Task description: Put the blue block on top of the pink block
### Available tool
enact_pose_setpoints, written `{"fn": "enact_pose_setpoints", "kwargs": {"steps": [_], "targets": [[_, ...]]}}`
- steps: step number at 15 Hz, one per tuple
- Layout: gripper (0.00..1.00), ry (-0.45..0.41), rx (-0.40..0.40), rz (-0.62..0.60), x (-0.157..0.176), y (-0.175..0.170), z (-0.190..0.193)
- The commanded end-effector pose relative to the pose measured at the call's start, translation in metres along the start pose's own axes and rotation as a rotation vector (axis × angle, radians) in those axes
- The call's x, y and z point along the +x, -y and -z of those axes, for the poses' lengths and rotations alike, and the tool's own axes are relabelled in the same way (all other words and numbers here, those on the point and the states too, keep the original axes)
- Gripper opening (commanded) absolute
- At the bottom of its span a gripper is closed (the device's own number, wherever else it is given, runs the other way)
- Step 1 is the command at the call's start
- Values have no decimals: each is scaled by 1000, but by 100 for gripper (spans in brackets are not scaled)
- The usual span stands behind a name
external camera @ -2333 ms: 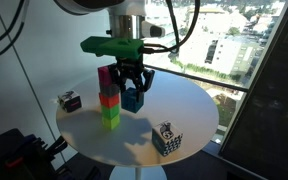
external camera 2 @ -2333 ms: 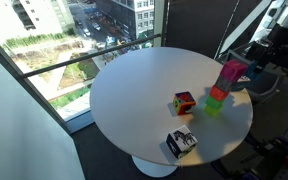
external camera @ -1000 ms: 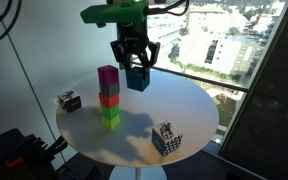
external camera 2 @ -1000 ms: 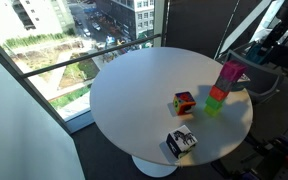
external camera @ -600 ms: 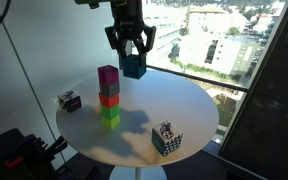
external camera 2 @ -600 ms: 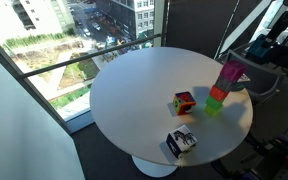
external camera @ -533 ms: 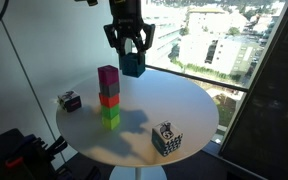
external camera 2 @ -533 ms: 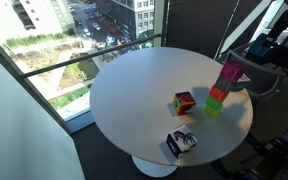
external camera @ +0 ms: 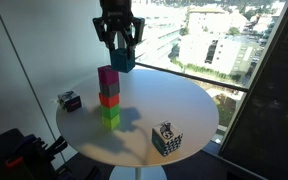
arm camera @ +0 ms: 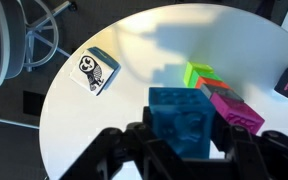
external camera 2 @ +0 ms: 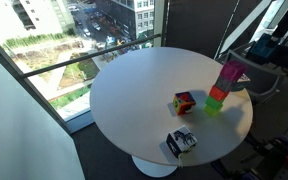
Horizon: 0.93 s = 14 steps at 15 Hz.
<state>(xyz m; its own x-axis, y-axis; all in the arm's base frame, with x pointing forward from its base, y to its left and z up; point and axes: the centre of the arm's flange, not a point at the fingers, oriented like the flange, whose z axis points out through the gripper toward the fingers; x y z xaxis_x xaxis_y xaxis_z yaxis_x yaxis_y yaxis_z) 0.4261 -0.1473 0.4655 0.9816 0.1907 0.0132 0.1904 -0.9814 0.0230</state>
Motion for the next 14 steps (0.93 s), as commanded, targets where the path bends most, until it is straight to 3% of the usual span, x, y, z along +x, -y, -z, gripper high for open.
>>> {"fn": "enact_pose_setpoints", "kwargs": {"steps": [1, 14], "targets": [[31, 29, 4, 4, 2, 14, 11], [31, 85, -11, 13, 17, 63, 2]]}}
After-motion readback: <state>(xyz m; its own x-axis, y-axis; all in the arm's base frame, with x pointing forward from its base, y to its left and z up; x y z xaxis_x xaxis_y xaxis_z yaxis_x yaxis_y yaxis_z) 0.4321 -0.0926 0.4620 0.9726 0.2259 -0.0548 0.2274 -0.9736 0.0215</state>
